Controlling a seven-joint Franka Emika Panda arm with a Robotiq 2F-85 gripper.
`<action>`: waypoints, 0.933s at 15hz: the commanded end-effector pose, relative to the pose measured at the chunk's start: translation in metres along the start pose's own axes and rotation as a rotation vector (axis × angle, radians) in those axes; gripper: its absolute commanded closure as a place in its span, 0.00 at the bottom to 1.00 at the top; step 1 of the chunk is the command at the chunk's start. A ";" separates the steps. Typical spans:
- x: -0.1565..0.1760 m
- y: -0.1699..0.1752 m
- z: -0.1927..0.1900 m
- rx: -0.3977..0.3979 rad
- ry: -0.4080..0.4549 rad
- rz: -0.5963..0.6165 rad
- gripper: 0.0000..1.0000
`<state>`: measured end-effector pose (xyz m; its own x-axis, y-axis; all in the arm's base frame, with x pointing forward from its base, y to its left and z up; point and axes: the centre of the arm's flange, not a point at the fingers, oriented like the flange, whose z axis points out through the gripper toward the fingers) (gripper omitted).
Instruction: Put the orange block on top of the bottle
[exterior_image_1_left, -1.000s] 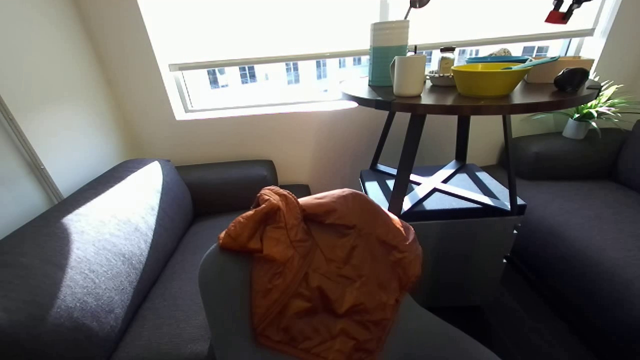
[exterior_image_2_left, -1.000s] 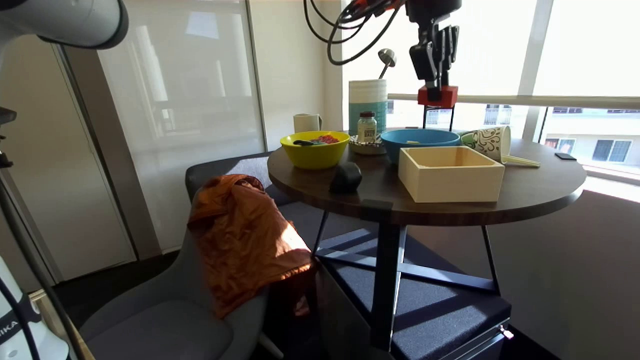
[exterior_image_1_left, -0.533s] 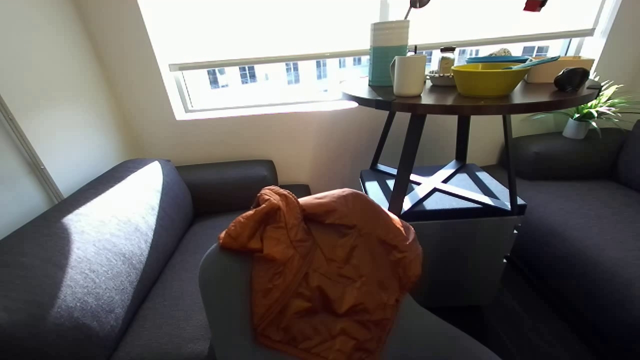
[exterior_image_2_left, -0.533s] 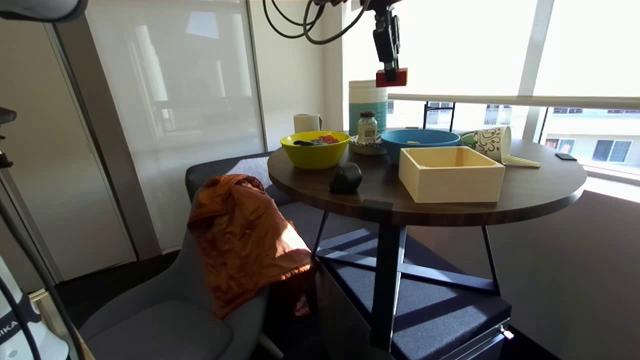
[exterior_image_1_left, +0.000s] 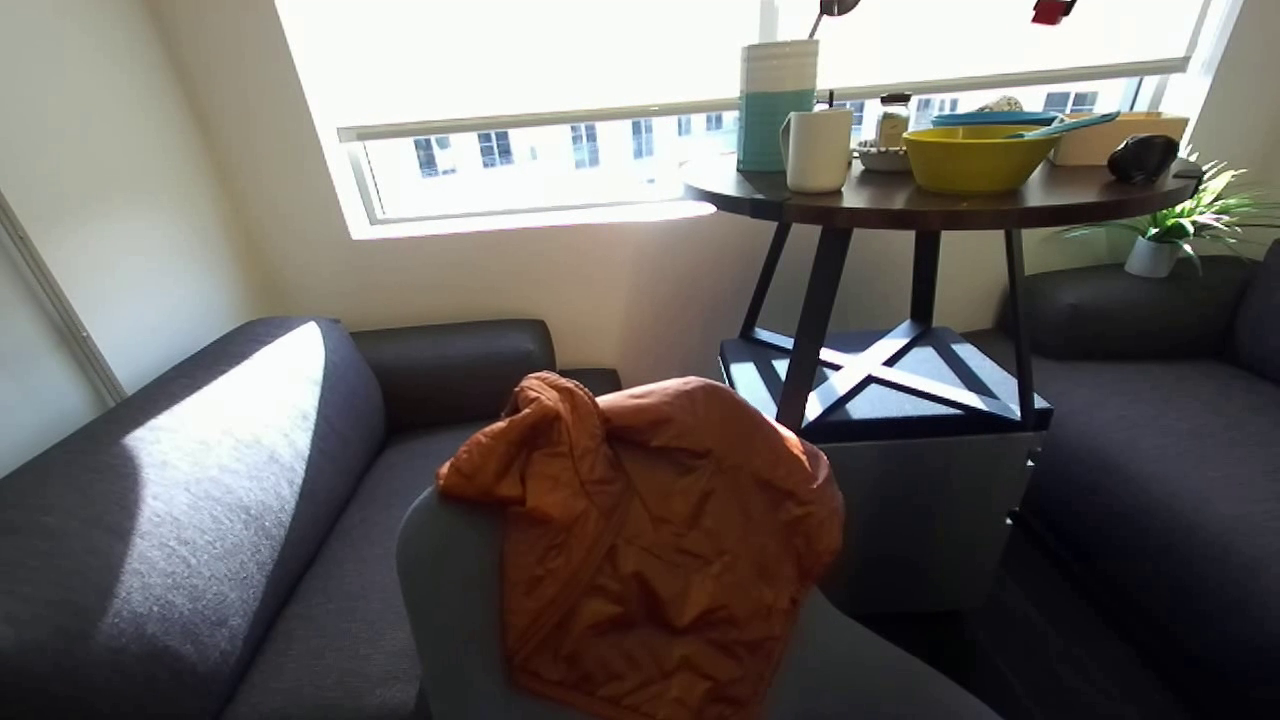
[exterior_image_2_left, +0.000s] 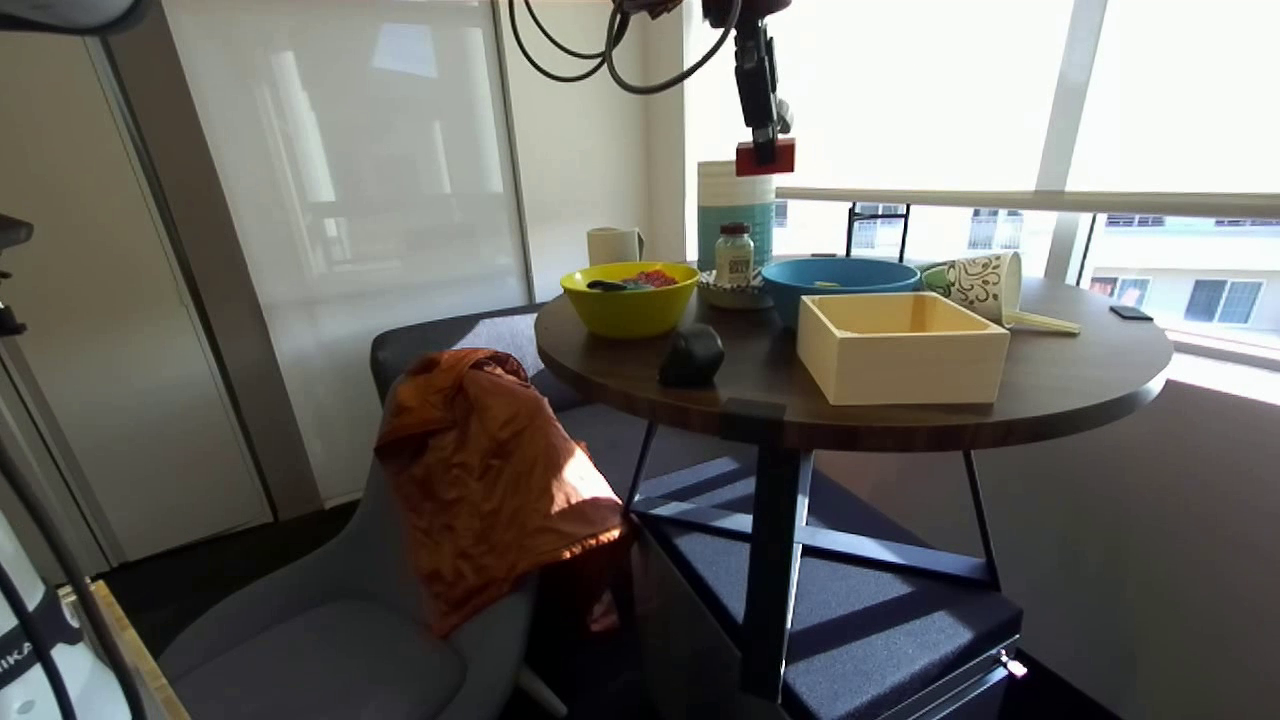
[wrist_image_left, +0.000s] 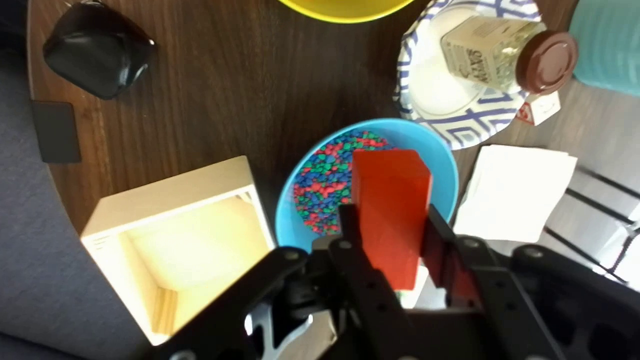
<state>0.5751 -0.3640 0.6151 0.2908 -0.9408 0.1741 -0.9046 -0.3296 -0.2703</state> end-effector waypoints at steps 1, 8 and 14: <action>-0.046 -0.029 -0.016 0.065 0.012 -0.193 0.92; -0.091 -0.115 -0.012 0.013 -0.029 -0.566 0.92; -0.066 -0.159 0.029 -0.017 0.002 -0.587 0.92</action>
<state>0.6626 -0.2353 0.6137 0.7443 -0.6073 0.2778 -0.5945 -0.7921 -0.1388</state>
